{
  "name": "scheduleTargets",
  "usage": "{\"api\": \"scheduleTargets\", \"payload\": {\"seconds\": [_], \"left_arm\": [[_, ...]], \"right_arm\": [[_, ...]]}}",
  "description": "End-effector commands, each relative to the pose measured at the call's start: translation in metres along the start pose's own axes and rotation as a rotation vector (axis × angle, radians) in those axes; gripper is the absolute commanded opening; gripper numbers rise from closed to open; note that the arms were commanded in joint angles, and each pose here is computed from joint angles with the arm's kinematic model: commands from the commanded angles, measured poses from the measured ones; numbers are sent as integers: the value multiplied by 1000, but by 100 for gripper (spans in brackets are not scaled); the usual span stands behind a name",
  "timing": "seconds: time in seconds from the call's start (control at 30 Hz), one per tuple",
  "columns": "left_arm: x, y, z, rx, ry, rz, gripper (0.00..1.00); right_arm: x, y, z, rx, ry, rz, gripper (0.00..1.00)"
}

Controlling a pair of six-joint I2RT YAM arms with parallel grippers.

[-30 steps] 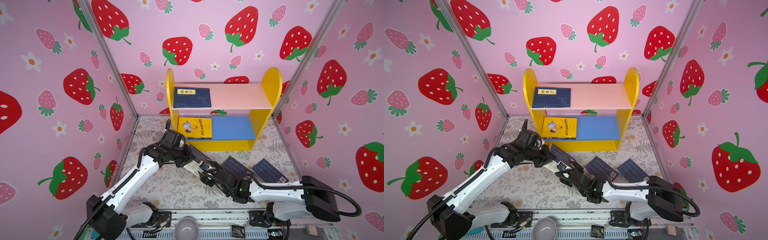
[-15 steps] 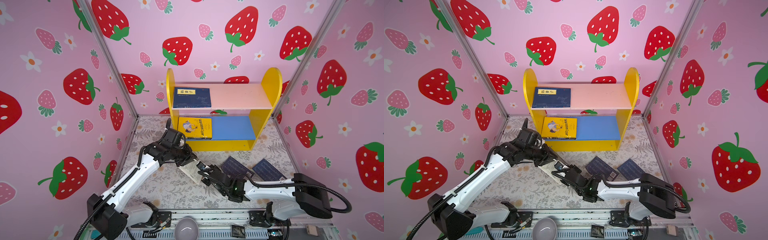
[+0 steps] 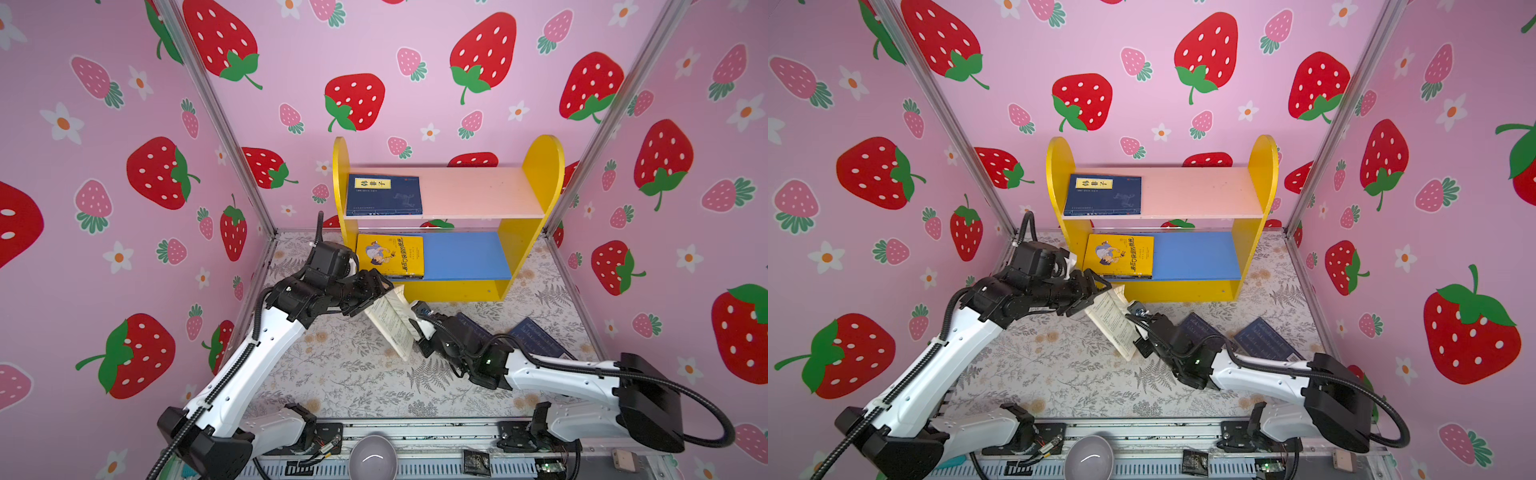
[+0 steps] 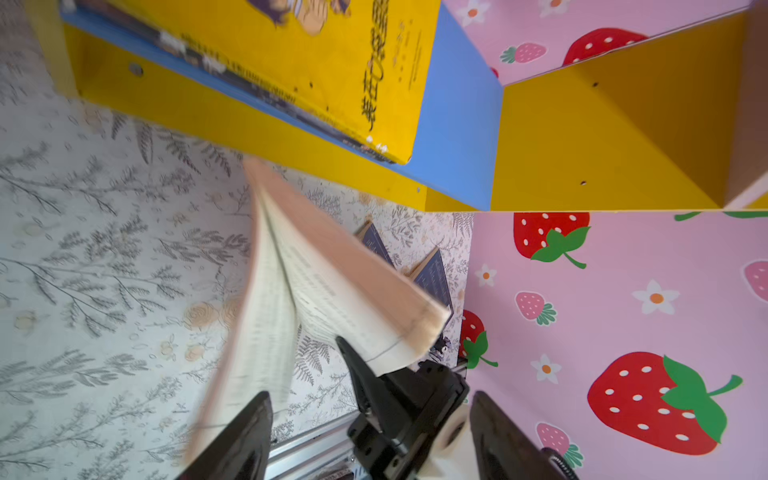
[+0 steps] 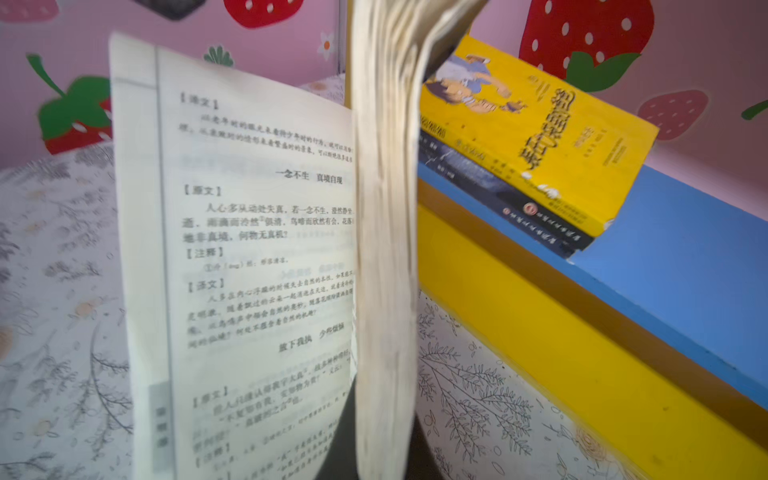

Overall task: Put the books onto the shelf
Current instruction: 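Lift the upright navy-blue book with both grippers toward the shelf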

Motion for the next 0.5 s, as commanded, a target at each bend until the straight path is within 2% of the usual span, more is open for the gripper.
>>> {"api": "scheduleTargets", "payload": {"seconds": [0.0,0.1,0.33,0.47], "left_arm": [[46,22,-9,-107,-36,-166,83],[60,28,-19,-167,-122,-190,87],[82,10,-74,-484,-499,-200,88],[92,-2,-85,-614,-610,-218,91]], "right_arm": [[23,34,3,-95,172,-111,9],[43,58,-3,-108,262,-169,9],[104,123,-24,-153,433,-372,9],[144,162,-37,-147,470,-493,10]]}}
Point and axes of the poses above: each gripper's point midway between its finger pads, its own x axis back along the fingers, its own z axis along the line the jaws close on, y = z × x, the point moved 1 cm from there along x, back along the fingers, and after that the axes turned 6 degrees about x, right-handed, at the moved point
